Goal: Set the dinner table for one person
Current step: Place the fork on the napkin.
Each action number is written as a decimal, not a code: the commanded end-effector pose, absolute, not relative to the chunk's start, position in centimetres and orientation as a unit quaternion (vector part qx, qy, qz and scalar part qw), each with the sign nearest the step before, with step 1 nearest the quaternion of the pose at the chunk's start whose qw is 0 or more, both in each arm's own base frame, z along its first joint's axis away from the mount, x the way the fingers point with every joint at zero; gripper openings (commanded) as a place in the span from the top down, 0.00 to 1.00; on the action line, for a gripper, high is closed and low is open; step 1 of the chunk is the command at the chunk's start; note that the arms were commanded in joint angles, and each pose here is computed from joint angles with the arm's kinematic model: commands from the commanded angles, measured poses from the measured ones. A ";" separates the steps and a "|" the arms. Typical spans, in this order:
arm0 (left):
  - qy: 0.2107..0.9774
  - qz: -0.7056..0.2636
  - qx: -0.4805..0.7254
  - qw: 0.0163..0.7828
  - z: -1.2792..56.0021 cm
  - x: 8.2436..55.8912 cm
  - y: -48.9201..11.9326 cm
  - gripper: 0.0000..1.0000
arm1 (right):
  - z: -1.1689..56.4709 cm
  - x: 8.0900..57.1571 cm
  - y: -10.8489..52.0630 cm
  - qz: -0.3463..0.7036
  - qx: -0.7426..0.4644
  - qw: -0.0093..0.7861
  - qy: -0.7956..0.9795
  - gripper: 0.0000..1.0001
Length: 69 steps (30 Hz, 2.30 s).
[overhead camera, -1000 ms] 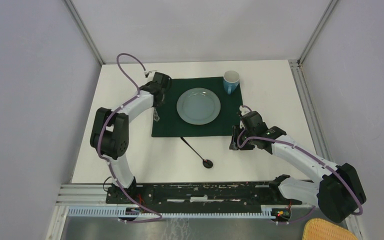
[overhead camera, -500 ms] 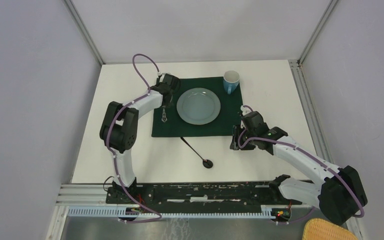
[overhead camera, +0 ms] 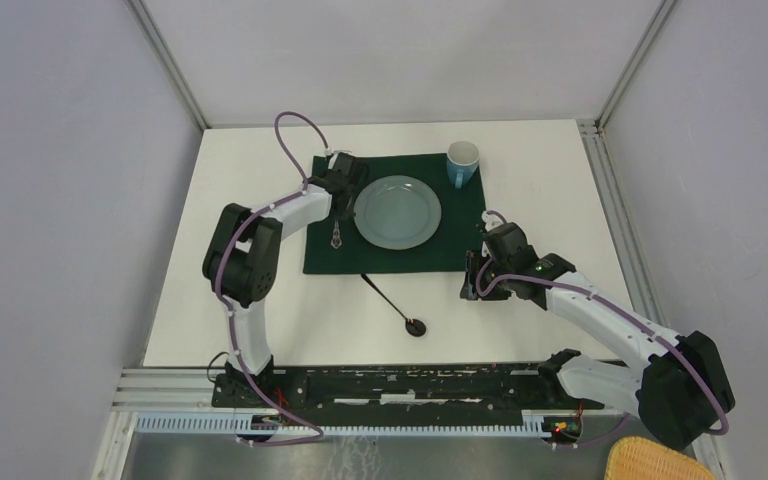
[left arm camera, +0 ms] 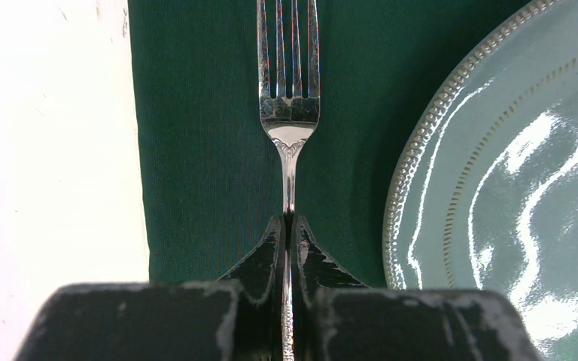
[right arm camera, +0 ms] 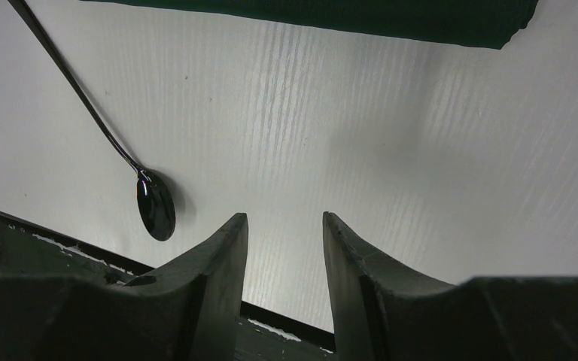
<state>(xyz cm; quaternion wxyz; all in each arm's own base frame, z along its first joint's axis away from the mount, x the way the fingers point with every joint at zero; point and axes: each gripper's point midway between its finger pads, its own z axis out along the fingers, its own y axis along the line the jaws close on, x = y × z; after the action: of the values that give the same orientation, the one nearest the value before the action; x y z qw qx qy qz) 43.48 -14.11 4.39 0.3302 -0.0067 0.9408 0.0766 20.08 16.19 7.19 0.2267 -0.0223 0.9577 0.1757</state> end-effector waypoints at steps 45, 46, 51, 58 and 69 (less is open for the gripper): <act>0.946 0.073 0.019 0.314 3.0 41.5 -14.5 0.98 | 6.8 21.2 16.8 0.180 -0.014 0.231 0.956 0.53; 0.946 0.075 0.020 0.315 3.1 41.5 -14.5 0.98 | 6.8 21.2 16.8 0.181 -0.014 0.230 0.956 0.53; 0.946 0.074 0.027 0.316 3.2 41.6 -14.8 0.98 | 6.8 21.2 16.9 0.181 -0.012 0.230 0.956 0.53; 0.946 0.081 0.025 0.313 3.1 41.6 -14.6 0.98 | 6.8 21.3 16.9 0.182 -0.010 0.230 0.956 0.53; 0.938 0.106 0.004 0.330 4.4 42.2 -13.8 0.69 | 6.9 21.3 17.0 0.185 -0.010 0.231 0.955 0.53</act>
<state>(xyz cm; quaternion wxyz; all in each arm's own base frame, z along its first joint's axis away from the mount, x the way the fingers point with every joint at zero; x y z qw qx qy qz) 41.13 -13.81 2.73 0.3087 0.0049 0.9467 0.0915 20.46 16.54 6.17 0.2144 -0.0171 0.9612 0.1728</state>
